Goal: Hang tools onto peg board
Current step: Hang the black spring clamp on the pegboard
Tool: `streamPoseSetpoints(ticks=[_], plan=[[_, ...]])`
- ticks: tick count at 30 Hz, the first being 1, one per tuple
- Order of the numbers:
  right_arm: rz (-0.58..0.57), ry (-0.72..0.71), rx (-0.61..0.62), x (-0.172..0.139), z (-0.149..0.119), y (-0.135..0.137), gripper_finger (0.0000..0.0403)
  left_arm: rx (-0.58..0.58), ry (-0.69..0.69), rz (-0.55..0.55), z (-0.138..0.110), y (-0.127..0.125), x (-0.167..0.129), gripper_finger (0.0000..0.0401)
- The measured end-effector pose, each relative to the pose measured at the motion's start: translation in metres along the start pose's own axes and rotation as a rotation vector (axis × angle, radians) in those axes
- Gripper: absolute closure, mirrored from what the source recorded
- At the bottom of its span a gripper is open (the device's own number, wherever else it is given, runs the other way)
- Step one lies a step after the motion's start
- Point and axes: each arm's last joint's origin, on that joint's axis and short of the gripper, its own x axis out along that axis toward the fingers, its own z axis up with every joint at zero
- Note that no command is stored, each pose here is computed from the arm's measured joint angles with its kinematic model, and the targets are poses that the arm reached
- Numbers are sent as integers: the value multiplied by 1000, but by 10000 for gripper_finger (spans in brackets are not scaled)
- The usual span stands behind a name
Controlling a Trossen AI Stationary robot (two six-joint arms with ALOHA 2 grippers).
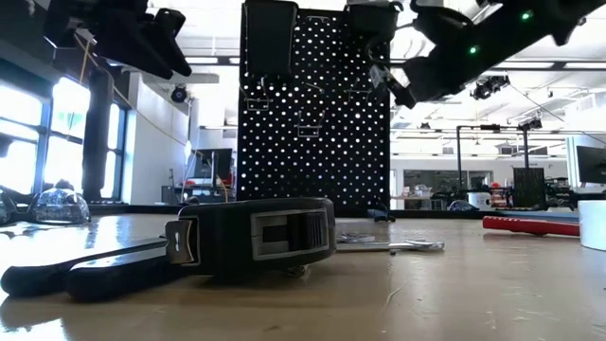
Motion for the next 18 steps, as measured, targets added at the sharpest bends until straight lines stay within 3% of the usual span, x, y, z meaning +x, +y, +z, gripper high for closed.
streamPoseSetpoints(ticks=[12,18], plan=[[-149,-25,-66,22,10,-21,398,-12,2,3,0,0,0,227],[-152,-23,-72,29,11,-27,398,-17,2,6,0,0,0,227]])
